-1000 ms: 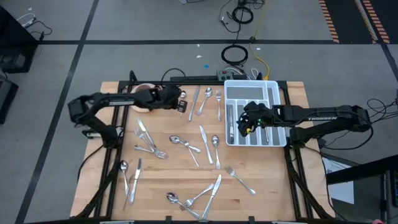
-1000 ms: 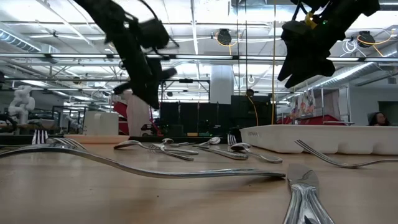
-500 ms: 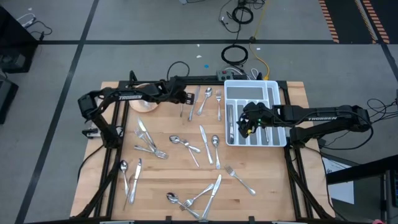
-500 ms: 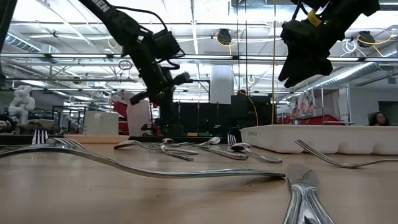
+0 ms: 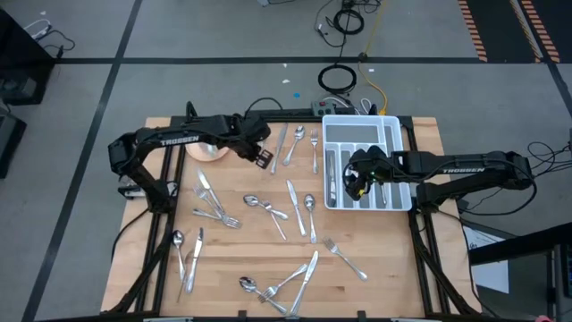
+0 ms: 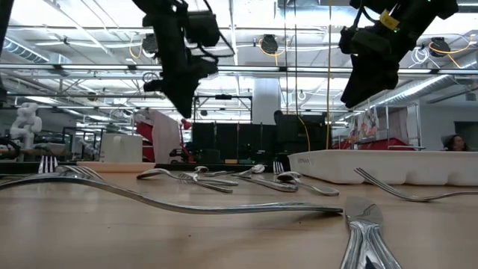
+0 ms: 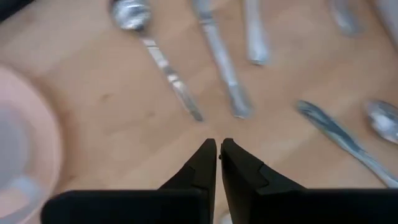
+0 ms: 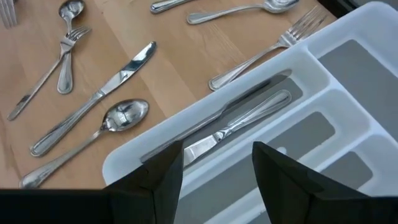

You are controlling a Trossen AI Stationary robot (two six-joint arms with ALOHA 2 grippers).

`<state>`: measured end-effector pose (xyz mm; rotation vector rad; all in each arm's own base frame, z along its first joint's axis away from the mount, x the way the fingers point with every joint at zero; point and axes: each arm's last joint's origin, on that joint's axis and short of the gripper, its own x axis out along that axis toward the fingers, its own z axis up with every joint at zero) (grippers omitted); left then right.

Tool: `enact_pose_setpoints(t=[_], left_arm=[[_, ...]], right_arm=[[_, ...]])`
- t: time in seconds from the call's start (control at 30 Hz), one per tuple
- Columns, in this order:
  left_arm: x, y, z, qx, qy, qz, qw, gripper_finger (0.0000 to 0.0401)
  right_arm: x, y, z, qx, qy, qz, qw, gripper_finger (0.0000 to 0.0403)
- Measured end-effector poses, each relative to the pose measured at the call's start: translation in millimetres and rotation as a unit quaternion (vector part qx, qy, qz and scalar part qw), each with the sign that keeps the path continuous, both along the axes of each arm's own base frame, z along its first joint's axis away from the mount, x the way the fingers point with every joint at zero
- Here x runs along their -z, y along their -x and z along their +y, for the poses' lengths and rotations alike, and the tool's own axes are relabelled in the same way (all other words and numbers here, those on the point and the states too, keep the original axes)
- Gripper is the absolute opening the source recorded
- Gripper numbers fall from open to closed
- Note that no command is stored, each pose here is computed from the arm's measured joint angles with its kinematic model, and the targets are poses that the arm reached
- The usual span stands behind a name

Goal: Sort silverware
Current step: Put the silver spoon into the silverware rack

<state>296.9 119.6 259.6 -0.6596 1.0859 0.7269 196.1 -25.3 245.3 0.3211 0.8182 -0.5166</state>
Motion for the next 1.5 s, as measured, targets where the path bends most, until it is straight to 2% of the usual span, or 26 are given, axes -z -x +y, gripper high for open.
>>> enact_pose_setpoints(t=[0.1,0.2,0.37,0.47,0.6,0.77,0.87,1.03,1.23,1.5], left_arm=[[2,-3,-1,0.032,-0.008,0.003,0.999,0.0031],[4,-5,10,0.051,-0.006,-0.016,0.999,0.0031],[20,-4,29,0.006,0.029,-0.01,0.999,0.0038],[25,-12,36,0.006,0.048,-0.044,0.998,0.006],[33,-19,42,0.008,0.04,-0.057,0.998,0.0102],[44,-13,62,-0.062,-0.005,-0.022,0.998,0.0142],[53,-7,78,-0.113,0.008,-0.018,0.993,0.015],[77,-1,104,-0.206,0.056,-0.03,0.977,0.0151],[98,-10,120,-0.218,0.087,-0.078,0.969,0.015],[115,-18,119,-0.215,0.098,-0.04,0.971,0.015]], right_arm=[[0,0,0,-0.011,0.008,0.003,1.0,0.0183],[0,0,0,-0.016,0.012,0.005,1.0,0.0183],[0,0,0,-0.034,0.024,0.011,0.999,0.0183],[0,0,0,-0.048,0.033,0.017,0.998,0.0183],[0,0,0,-0.058,0.04,0.021,0.997,0.0183],[-1,-1,-2,-0.047,0.042,0.014,0.998,0.0183],[-2,-2,-6,-0.021,0.034,-0.002,0.999,0.0183],[-5,-4,-13,0.003,0.032,-0.026,0.999,0.0183],[-5,-3,-16,0.013,0.029,-0.027,0.999,0.0183],[-4,-2,-17,0.016,0.025,-0.023,0.999,0.0183]])
